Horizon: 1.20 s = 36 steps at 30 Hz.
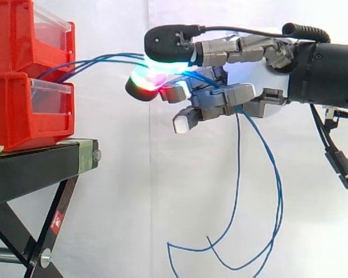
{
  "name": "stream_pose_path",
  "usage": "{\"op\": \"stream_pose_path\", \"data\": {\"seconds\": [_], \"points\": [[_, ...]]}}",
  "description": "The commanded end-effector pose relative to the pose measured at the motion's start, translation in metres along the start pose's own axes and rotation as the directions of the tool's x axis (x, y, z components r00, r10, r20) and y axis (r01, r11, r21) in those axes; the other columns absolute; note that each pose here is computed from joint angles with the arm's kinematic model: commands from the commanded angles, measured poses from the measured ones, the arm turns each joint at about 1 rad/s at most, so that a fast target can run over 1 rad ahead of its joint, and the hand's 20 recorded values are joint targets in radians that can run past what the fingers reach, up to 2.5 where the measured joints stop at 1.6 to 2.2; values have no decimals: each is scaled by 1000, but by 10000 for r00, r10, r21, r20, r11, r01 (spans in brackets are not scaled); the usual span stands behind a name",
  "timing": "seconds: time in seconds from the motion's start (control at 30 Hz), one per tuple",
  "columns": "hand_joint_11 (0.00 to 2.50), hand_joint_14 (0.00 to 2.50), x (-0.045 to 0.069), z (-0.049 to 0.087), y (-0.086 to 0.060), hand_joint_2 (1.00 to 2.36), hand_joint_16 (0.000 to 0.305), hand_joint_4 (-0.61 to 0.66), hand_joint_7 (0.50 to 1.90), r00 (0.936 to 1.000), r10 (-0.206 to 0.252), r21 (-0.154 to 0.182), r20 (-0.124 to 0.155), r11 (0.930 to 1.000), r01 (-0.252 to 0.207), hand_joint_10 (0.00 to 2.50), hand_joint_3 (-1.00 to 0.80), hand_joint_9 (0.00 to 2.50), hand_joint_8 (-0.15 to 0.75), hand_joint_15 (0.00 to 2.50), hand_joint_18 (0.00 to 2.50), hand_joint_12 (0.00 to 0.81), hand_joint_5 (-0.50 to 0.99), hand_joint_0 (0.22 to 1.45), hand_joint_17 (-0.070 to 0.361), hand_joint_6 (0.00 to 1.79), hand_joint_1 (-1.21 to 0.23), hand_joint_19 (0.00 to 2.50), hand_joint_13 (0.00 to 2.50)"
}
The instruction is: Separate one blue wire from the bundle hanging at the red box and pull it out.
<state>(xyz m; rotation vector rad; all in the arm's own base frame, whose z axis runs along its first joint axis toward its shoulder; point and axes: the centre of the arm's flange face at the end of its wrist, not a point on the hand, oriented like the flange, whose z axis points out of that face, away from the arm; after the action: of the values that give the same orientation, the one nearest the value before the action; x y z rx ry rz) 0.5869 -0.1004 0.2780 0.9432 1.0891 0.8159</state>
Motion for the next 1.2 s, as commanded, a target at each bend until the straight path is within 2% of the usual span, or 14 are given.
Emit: {"op": "stream_pose_path", "data": {"seconds": [0.0, 0.27, 0.43, 0.47, 0.6, 1.17], "points": [[1592, 2500, 0, 0, 0, 1032, 53, 159, 1208, 10000, 1, -2, 7, 10000, -1, 12, -132, 675, 288, 506, 707, 325, -270, 776, 119, 805, -972, 883, 996], [1608, 2500, 0, 0, 0, 1032, 53, 164, 1196, 10000, 6, -15, 13, 10000, -6, 11, -149, 640, 282, 477, 698, 317, -267, 772, 119, 795, -983, 875, 981], [1622, 2500, 0, 0, 0, 1026, 53, 187, 1178, 10000, 6, -21, -1, 10000, -6, 11, -206, 696, 297, 485, 736, 323, -255, 672, 120, 784, -898, 870, 1029], [1627, 2500, 0, 0, 0, 1022, 53, 195, 1166, 10000, 6, -21, -1, 10000, -6, 12, -238, 740, 301, 477, 735, 328, -250, 623, 119, 780, -836, 889, 1041], [1636, 2500, 0, 0, 0, 1017, 54, 215, 1167, 10000, 6, -15, 13, 10000, -6, 10, -305, 778, 314, 454, 759, 333, -241, 582, 122, 764, -788, 899, 1064], [1606, 2500, 0, 0, 0, 1012, 54, 232, 1157, 10000, 6, -15, 13, 10000, -6, 7, -366, 862, 325, 446, 786, 331, -217, 581, 121, 763, -682, 898, 1116]]}}
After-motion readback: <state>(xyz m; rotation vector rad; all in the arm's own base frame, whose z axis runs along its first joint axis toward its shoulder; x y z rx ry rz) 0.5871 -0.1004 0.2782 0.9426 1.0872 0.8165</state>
